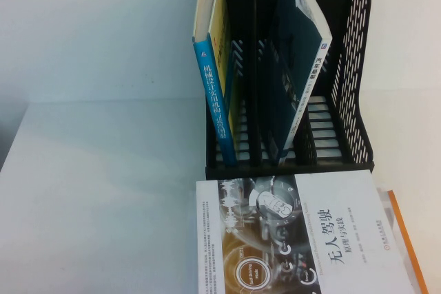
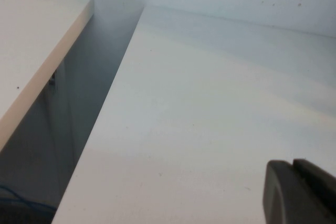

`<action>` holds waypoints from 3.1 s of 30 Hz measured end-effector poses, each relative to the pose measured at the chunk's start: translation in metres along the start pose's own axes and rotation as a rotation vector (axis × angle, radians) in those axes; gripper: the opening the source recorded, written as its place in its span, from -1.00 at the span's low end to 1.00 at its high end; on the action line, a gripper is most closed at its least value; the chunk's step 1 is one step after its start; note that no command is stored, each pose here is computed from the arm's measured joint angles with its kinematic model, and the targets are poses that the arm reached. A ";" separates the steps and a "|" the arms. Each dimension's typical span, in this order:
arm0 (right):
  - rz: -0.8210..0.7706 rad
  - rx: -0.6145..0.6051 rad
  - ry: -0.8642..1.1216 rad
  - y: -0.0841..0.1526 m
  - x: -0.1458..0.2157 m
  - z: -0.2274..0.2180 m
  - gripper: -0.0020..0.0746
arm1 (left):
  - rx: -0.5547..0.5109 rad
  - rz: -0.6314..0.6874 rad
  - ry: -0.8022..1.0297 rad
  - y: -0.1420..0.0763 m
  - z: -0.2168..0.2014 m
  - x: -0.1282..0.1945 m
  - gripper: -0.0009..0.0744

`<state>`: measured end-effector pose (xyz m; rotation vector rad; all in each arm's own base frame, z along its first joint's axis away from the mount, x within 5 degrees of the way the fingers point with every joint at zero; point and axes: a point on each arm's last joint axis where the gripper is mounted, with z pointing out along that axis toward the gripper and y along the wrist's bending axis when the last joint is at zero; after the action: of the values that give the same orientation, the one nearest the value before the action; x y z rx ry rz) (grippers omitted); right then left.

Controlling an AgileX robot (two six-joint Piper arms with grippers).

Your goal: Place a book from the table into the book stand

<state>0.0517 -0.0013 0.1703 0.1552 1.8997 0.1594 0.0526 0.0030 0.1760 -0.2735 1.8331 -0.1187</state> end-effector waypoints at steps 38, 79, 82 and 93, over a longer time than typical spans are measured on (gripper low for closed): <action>0.000 0.000 0.000 0.000 0.000 0.000 -0.96 | 0.000 0.000 0.000 0.000 0.000 0.000 -0.99; 0.014 -0.316 -0.665 0.025 -0.054 -0.023 -0.96 | 0.290 -0.261 -0.787 -0.014 -0.029 -0.065 -0.99; 0.013 -0.393 -0.832 0.031 -0.066 -0.036 -0.96 | 0.345 -0.235 -0.836 -0.020 -0.036 -0.072 -0.99; 0.026 -0.397 -1.130 0.042 -0.172 -0.133 -0.96 | 0.306 -0.094 -0.874 -0.040 -0.092 -0.151 -0.99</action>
<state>-0.0170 0.0030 0.3808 -0.0146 0.7194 0.3694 0.0079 -0.0039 0.3516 -0.1553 0.9178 -0.2907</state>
